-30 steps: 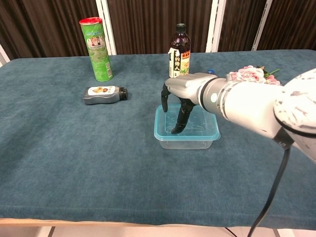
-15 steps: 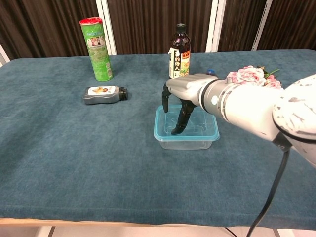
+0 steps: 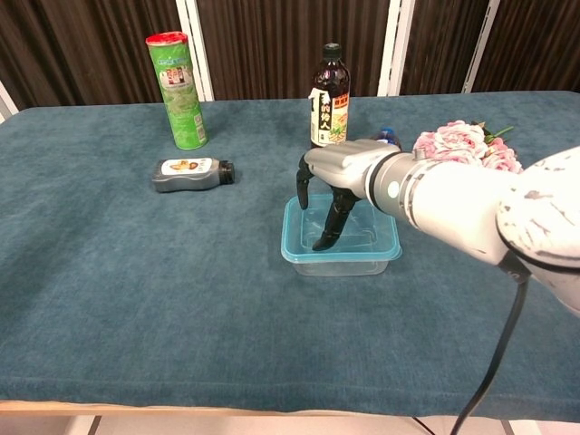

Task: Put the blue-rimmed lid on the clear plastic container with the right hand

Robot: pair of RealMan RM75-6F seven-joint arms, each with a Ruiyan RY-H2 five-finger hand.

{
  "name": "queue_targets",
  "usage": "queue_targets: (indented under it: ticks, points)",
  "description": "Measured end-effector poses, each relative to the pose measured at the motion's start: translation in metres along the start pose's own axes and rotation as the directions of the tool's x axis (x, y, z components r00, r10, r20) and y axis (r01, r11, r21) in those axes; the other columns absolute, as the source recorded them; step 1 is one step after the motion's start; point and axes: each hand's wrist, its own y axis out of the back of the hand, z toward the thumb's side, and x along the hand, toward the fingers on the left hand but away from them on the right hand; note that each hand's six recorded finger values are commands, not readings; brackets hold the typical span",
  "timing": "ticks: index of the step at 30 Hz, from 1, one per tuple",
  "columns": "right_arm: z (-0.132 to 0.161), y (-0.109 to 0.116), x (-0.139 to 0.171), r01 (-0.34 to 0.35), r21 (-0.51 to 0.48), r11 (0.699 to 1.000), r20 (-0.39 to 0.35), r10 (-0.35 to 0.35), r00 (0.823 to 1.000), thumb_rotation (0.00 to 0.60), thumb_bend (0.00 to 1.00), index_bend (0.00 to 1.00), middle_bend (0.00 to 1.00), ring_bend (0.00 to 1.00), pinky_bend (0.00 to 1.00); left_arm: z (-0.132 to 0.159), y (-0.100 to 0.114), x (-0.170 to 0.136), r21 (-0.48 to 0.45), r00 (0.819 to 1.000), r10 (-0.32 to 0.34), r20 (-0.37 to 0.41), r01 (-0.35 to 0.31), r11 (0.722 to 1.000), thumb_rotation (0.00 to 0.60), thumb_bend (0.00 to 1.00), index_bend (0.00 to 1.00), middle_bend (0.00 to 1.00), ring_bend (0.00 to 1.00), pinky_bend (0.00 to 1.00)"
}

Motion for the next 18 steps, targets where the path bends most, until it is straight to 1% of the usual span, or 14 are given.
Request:
queue_targets:
  ticks: [9, 14, 18]
  points:
    - [0.0, 0.004, 0.001, 0.009, -0.012, 1.0, -0.003, -0.009, 1.0, 0.6, 0.3, 0.47, 0.16, 0.04, 0.13, 0.001, 0.0, 0.0, 0.001, 1.0, -0.001, 0.003, 0.001, 1.0, 0.6, 0.44, 0.0, 0.0, 0.0, 0.09]
    - [-0.009, 0.023, 0.01, 0.06, -0.039, 0.997, -0.008, -0.061, 0.998, 0.6, 0.3, 0.47, 0.16, 0.04, 0.13, 0.001, 0.0, 0.0, 0.002, 1.0, 0.001, 0.007, -0.001, 1.0, 0.6, 0.44, 0.0, 0.0, 0.0, 0.09]
    - [-0.027, 0.047, 0.024, 0.116, -0.065, 0.991, 0.001, -0.116, 0.993, 0.6, 0.3, 0.47, 0.16, 0.04, 0.13, 0.003, 0.0, -0.001, 0.003, 1.0, 0.003, 0.012, -0.003, 1.0, 0.6, 0.44, 0.0, 0.0, 0.0, 0.09]
